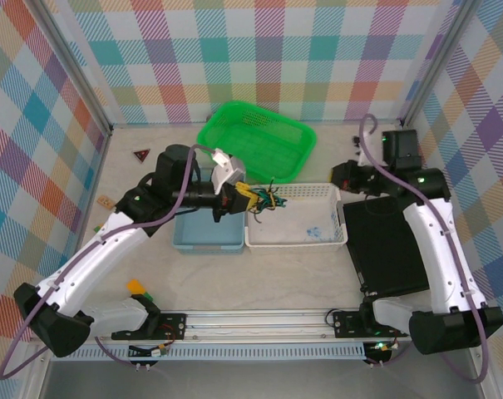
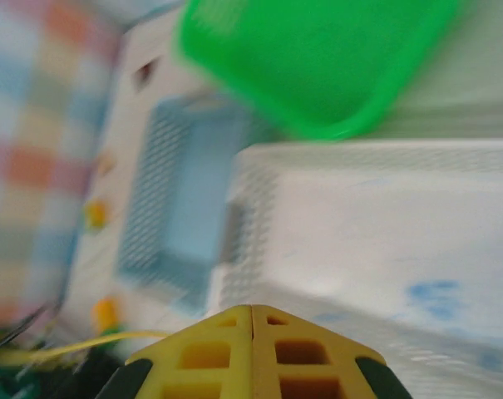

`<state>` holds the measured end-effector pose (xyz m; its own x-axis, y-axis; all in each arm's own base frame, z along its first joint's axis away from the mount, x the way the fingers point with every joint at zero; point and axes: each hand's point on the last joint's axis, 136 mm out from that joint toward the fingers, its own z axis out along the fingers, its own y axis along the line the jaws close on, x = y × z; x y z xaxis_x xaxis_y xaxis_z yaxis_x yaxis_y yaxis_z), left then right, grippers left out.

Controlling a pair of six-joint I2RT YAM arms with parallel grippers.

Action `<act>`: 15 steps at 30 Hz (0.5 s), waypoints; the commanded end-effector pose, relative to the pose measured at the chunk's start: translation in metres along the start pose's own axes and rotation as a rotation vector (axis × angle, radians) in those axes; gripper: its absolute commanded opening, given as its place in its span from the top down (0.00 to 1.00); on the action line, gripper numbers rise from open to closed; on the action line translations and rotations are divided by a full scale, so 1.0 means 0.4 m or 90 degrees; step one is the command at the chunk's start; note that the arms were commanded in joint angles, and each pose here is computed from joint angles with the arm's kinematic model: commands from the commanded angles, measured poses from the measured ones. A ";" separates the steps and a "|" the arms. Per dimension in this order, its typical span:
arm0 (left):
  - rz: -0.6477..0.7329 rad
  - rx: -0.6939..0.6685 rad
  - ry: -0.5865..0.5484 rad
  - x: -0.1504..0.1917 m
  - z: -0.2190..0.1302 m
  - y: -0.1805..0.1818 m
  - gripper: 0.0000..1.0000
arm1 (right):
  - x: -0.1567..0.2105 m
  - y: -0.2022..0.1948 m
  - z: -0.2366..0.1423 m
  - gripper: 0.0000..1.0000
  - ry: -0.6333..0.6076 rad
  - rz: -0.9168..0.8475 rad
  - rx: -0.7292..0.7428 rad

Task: Untangle the cables

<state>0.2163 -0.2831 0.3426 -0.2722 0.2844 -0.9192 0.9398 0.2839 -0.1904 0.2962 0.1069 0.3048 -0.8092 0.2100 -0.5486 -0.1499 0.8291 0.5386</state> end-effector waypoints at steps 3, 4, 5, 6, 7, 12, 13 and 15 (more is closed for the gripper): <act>0.007 -0.018 0.026 0.033 -0.074 -0.027 1.00 | -0.083 -0.199 -0.055 1.00 -0.087 0.051 0.228; 0.008 -0.020 0.028 0.036 -0.077 -0.026 1.00 | -0.087 -0.203 -0.057 1.00 -0.089 0.051 0.230; 0.008 -0.024 0.029 0.039 -0.079 -0.023 1.00 | -0.090 -0.200 -0.059 1.00 -0.091 0.050 0.224; 0.008 -0.026 0.029 0.041 -0.081 -0.022 1.00 | -0.092 -0.194 -0.056 1.00 -0.090 0.048 0.209; 0.006 -0.027 0.028 0.042 -0.083 -0.020 1.00 | -0.094 -0.172 -0.048 1.00 -0.085 0.033 0.174; 0.003 -0.019 0.020 0.039 -0.074 -0.013 1.00 | -0.042 0.036 -0.017 0.79 -0.041 -0.117 -0.153; 0.005 -0.014 0.020 0.037 -0.070 -0.012 1.00 | -0.024 0.062 -0.018 0.66 -0.043 -0.154 -0.183; 0.010 -0.010 0.019 0.033 -0.062 -0.007 1.00 | 0.004 0.099 -0.021 0.51 -0.069 -0.244 -0.219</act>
<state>0.2038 -0.2541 0.3373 -0.2905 0.3226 -0.9008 0.9279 0.3251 -0.1828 0.3114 0.0960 0.3020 -0.7412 0.1347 -0.6577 -0.3071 0.8032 0.5105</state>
